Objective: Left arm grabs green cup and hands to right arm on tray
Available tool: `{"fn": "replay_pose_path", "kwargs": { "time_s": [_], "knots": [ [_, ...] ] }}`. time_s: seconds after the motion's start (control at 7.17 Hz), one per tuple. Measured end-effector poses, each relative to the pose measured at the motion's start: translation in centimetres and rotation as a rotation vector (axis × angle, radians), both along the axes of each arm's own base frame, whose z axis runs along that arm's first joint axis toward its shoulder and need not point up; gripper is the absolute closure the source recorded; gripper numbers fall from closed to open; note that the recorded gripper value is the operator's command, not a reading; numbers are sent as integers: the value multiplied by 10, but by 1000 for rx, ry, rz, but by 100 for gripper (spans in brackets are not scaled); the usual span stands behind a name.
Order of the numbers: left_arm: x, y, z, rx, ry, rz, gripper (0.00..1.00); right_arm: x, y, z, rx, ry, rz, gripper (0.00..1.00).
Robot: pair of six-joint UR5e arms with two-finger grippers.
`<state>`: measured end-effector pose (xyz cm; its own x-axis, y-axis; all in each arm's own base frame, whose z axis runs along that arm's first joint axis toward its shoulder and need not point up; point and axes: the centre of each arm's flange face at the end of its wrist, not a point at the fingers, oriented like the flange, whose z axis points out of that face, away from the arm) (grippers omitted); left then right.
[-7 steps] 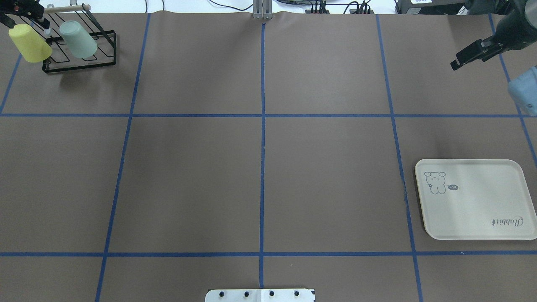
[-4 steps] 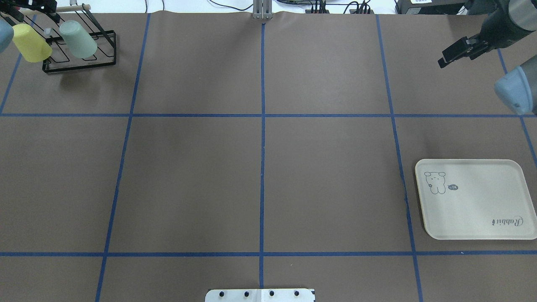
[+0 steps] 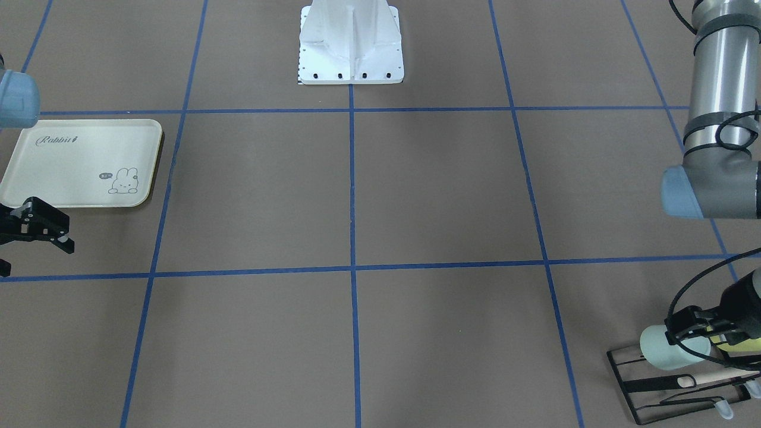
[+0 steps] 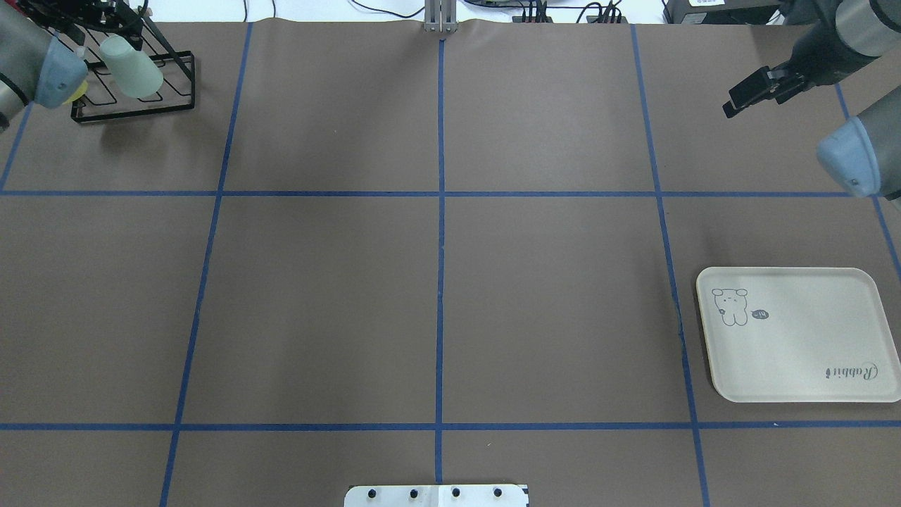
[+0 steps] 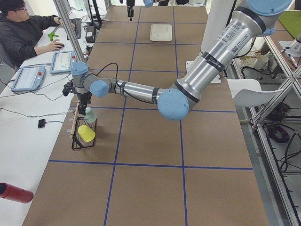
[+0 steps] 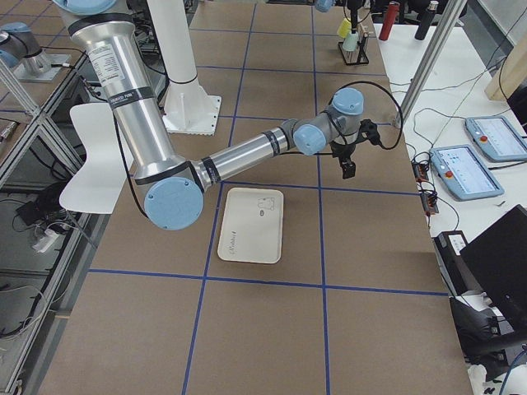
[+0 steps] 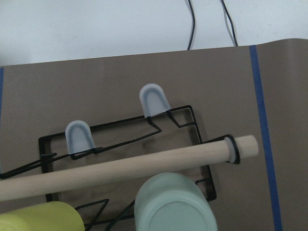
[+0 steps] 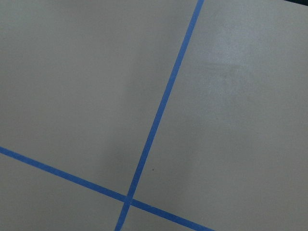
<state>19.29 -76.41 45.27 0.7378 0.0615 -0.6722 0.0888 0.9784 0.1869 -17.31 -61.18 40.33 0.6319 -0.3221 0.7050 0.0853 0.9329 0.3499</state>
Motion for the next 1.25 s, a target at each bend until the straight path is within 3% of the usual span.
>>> {"fn": "replay_pose_path", "kwargs": {
  "time_s": [1.12, 1.25],
  "knots": [
    [20, 3, 15, -8, -31, -7, 2, -2, 1, 1, -1, 1, -3, 0],
    [20, 2, 15, -7, -31, -6, 14, -2, 1, 1, -1, 2, -3, 0]
  ]
}}
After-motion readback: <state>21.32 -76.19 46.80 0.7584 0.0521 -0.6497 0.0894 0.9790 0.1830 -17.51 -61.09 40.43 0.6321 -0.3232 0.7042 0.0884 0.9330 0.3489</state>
